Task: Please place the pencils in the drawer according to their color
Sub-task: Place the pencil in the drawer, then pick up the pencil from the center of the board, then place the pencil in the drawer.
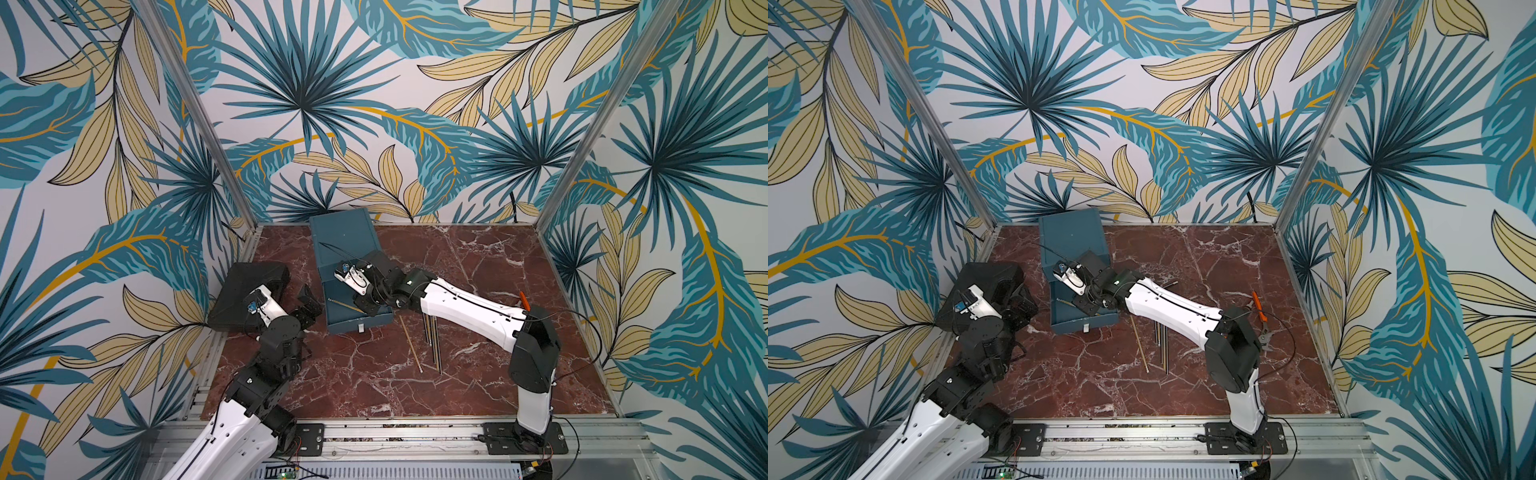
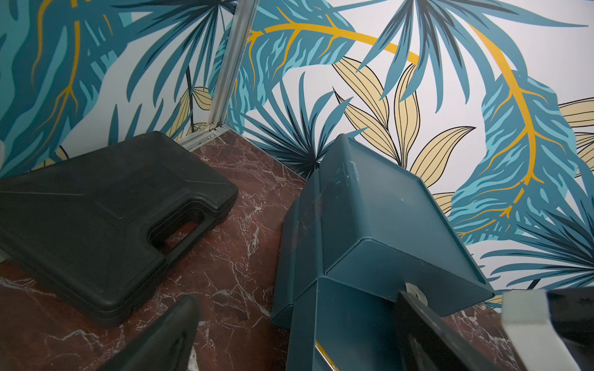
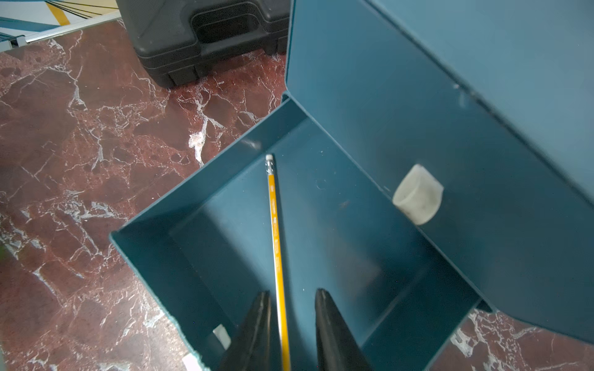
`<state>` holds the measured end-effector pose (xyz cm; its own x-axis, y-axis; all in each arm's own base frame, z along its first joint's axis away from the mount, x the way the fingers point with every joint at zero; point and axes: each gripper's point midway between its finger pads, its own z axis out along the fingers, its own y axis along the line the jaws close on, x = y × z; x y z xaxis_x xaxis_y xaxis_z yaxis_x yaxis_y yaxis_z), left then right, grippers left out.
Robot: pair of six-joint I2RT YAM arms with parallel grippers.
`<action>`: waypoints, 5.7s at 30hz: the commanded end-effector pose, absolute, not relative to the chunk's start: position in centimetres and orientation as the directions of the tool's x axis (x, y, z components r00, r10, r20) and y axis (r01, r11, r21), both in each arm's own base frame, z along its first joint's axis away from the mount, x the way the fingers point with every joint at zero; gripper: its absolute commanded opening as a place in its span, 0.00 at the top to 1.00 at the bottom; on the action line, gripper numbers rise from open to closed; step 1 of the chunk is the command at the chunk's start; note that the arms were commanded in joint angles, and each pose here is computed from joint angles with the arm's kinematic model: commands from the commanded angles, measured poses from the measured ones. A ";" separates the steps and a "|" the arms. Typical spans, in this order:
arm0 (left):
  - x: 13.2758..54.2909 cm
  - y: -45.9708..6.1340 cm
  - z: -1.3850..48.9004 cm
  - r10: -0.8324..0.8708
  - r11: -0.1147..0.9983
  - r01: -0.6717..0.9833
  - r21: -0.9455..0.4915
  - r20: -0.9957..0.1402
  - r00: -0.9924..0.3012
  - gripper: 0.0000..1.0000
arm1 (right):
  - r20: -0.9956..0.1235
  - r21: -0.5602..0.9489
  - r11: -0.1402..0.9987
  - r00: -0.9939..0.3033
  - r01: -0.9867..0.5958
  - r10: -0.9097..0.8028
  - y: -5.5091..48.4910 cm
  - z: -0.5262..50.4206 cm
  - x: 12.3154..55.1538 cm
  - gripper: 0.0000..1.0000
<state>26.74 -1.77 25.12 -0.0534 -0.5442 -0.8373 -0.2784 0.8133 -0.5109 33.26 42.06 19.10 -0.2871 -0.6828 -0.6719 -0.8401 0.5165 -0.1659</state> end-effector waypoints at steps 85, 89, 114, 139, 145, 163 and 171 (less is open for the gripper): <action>27.1 -1.7 24.4 -0.522 0.825 -0.297 -0.481 -0.850 -0.072 0.00 | -0.175 -0.057 0.974 -0.958 -0.219 -0.225 24.5 0.3 25.0 0.96; 27.1 -1.8 24.4 -0.521 0.825 -0.296 -0.481 -0.850 -0.072 0.00 | -0.194 -0.054 0.974 -0.954 -0.220 -0.226 24.6 0.9 25.3 1.00; 27.4 -2.1 23.6 -0.513 0.833 -0.300 -0.465 -0.852 -0.104 0.00 | -0.530 -0.040 0.964 -0.812 -0.265 -0.245 24.0 12.2 28.5 1.00; 27.4 -6.5 17.7 -0.617 0.763 -0.139 -0.631 -0.647 -0.448 0.00 | -0.831 0.021 0.697 -0.400 -0.717 -0.386 34.7 26.2 30.6 1.00; 27.4 -8.2 17.0 -0.623 0.720 -0.079 -0.689 -0.592 -0.511 0.00 | -0.848 -0.013 0.601 -0.309 -0.799 -0.430 37.1 26.9 30.1 1.00; 27.4 -11.1 16.8 -0.618 0.633 0.017 -0.774 -0.519 -0.590 0.00 | -0.802 -0.057 0.488 -0.251 -0.871 -0.543 41.0 24.1 31.5 1.00; 27.4 -11.8 17.6 -0.634 0.584 0.055 -0.810 -0.498 -0.592 0.00 | -0.773 -0.084 0.487 -0.252 -0.869 -0.583 41.0 22.5 32.0 1.00</action>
